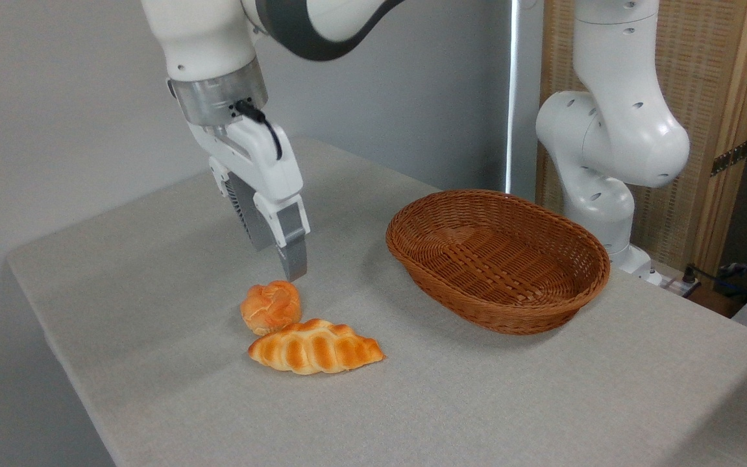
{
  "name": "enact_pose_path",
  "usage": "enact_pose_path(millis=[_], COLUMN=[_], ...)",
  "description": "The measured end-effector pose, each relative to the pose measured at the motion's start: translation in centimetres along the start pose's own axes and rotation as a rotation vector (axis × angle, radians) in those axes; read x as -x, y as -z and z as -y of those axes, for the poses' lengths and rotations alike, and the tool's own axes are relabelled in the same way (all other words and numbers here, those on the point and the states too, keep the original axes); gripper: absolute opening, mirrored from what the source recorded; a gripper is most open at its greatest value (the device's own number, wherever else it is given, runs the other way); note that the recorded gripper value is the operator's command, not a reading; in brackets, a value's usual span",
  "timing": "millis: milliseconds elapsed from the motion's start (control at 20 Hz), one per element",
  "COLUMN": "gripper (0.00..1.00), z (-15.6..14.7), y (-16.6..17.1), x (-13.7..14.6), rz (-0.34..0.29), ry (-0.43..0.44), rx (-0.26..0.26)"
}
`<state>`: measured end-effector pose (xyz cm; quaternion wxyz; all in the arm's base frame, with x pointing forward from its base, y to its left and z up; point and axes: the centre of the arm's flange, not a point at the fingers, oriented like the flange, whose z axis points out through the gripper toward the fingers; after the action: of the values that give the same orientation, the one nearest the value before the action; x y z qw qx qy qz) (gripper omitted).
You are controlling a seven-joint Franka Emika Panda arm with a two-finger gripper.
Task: Put bread into the basket
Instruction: 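Move the open gripper down over the small round orange bun, then lower the gripper onto the round bun and close the fingers on it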
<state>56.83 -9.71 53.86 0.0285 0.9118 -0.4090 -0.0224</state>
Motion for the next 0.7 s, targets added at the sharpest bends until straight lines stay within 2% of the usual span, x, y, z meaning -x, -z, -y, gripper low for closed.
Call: enact_pose_path(millis=[100,250,450,700], gripper=[1.00,1.00,1.00,1.00], z=[-1.5,-3.8,-7.1,-7.9], y=[-2.2,-5.1,-7.4,-9.7], x=[-1.2,-1.4,-1.8,-1.7], rz=[-0.021,-0.055,-0.064,-0.071], ry=[-0.033,-0.066,-0.117,-0.130], rx=[-0.019,-0.053,-0.067,-0.073])
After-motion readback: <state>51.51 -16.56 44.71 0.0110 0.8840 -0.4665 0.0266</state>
